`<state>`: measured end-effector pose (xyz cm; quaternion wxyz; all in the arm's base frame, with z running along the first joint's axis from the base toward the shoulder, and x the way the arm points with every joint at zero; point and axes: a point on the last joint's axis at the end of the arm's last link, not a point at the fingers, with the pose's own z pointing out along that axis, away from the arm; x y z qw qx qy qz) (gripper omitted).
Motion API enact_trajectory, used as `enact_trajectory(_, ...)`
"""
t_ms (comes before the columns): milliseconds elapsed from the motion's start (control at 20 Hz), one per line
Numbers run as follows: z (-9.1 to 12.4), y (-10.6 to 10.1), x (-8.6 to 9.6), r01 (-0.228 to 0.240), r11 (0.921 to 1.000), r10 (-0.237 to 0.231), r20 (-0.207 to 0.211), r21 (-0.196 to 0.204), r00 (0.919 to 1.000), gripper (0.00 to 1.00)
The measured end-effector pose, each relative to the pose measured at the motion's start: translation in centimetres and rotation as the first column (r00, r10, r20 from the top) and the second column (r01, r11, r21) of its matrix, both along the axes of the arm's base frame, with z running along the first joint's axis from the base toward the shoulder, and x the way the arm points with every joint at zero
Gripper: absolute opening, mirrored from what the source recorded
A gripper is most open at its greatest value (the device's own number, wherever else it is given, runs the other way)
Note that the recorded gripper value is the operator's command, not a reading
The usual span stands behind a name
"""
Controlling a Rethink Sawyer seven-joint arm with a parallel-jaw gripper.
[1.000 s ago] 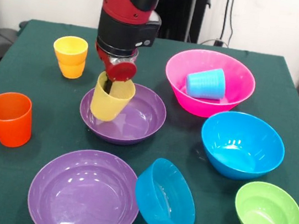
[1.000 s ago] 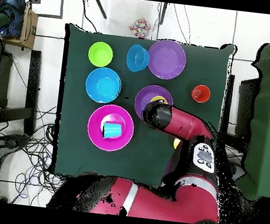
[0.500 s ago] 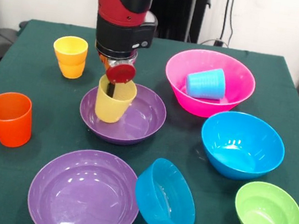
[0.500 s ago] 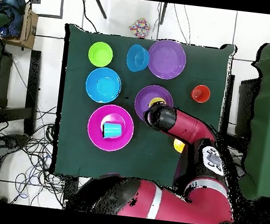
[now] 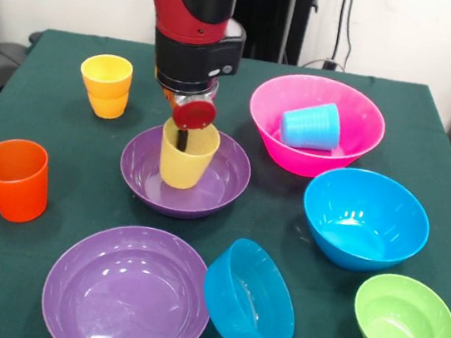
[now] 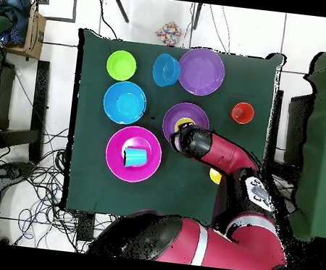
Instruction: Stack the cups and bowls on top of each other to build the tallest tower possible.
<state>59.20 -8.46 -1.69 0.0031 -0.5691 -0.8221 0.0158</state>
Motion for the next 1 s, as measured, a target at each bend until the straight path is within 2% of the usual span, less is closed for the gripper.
enact_trajectory(300, -0.1, 1.2, 0.1, -0.002, 0.9997, 0.002, 0.000, 0.023, 1.0000, 0.00)
enact_trajectory(600, -0.1, 1.7, 0.3, -0.008, 0.9995, 0.008, 0.003, 0.029, 1.0000, 0.00)
enact_trajectory(650, -0.1, 1.8, 0.3, -0.009, 0.9995, 0.009, 0.004, 0.030, 1.0000, 1.00)
enact_trajectory(1000, -0.1, 2.6, 0.2, -0.028, 0.9995, 0.028, -0.002, 0.017, 0.9996, 1.00)
